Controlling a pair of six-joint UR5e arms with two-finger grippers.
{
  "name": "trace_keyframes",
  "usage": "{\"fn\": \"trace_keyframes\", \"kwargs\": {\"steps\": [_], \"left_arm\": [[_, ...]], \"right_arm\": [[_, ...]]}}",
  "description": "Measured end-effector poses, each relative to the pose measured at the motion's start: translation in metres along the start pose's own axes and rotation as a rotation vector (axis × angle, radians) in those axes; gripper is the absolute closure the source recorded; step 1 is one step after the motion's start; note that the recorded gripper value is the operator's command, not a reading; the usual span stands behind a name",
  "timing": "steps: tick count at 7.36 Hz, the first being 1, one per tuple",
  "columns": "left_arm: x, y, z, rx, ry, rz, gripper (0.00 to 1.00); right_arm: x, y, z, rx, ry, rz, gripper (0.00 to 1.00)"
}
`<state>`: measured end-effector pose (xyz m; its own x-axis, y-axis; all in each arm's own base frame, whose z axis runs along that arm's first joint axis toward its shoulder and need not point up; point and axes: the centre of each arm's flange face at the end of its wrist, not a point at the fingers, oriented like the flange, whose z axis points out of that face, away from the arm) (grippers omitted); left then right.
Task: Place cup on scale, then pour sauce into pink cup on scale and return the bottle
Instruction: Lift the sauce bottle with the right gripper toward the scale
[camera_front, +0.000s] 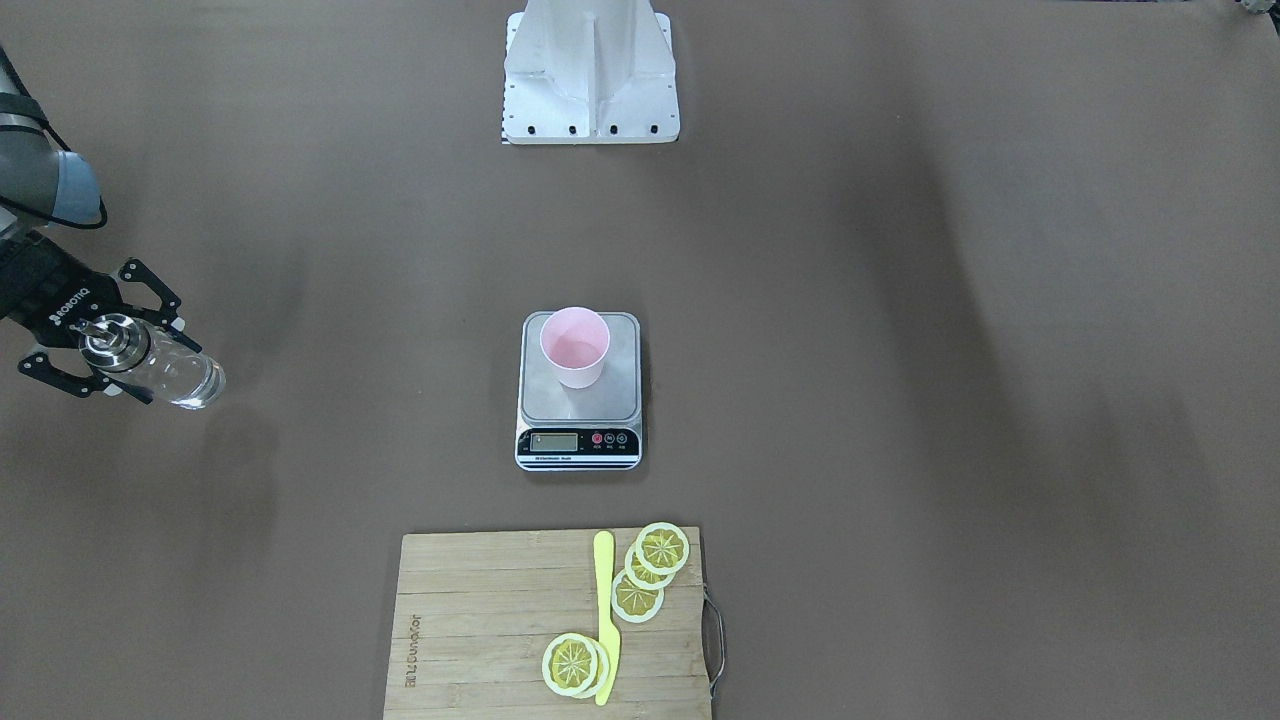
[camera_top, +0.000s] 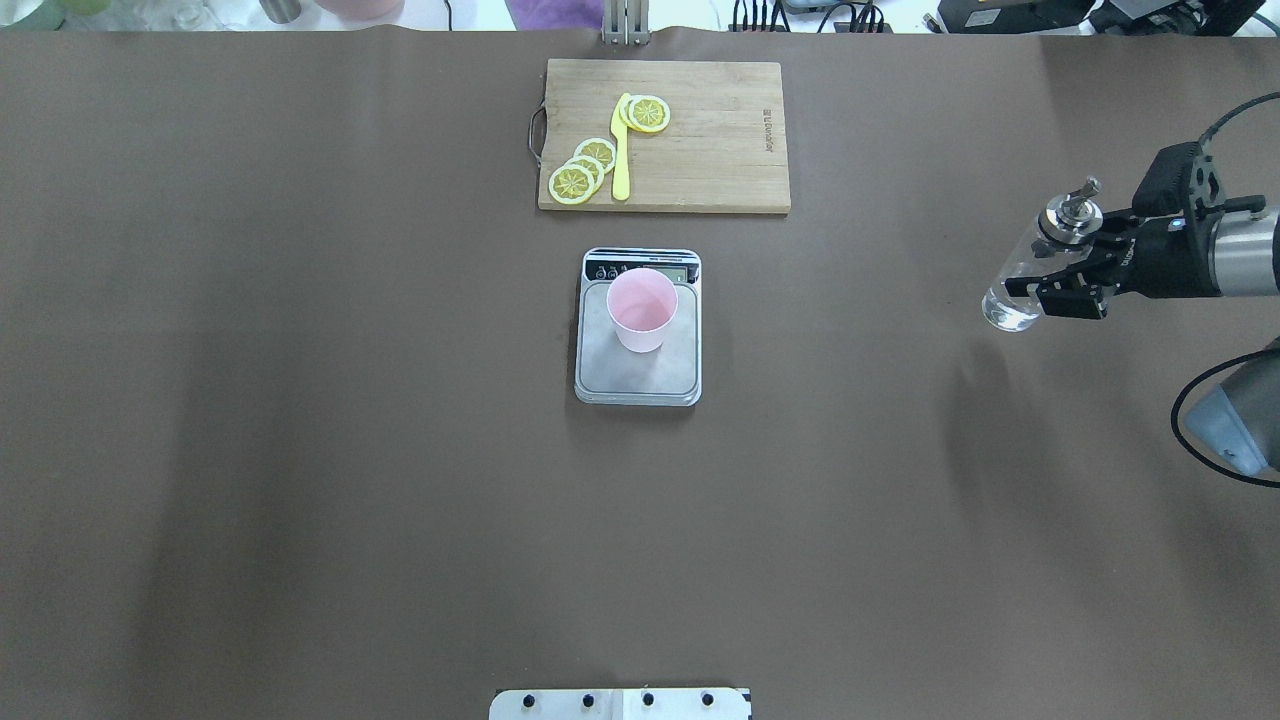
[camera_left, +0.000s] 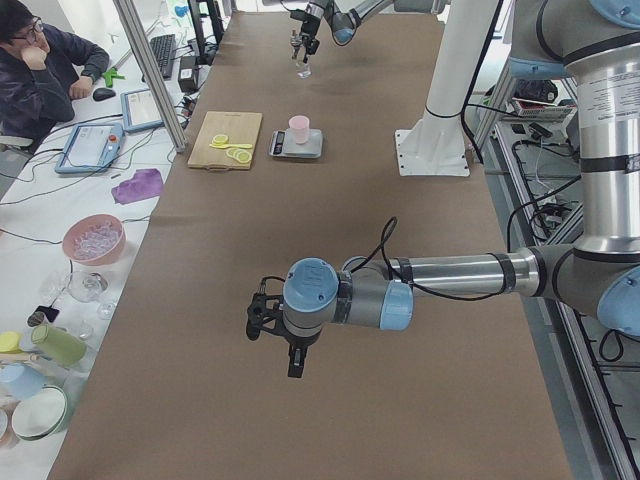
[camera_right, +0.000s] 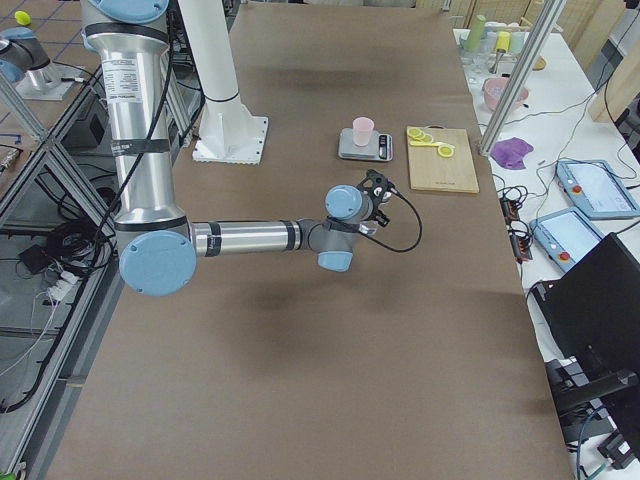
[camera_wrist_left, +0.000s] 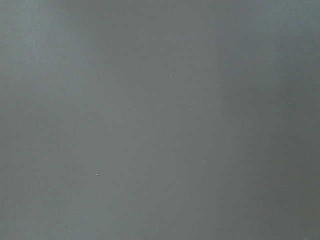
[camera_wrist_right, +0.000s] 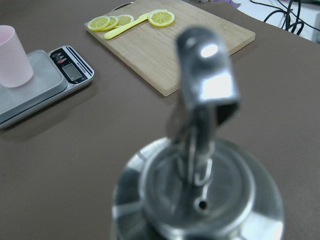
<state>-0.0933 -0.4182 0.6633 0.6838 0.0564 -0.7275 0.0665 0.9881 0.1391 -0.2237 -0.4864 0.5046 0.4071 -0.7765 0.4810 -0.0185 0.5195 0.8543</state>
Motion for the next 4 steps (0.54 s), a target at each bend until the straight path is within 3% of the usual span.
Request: {"fn": "trace_keyframes", "kwargs": {"steps": [4], "left_arm": [[-0.005, 0.001, 0.005, -0.01, -0.001, -0.011, 0.02]], "right_arm": [[-0.076, -0.096, 0.029, -0.152, 0.107, -0.056, 1.0]]}}
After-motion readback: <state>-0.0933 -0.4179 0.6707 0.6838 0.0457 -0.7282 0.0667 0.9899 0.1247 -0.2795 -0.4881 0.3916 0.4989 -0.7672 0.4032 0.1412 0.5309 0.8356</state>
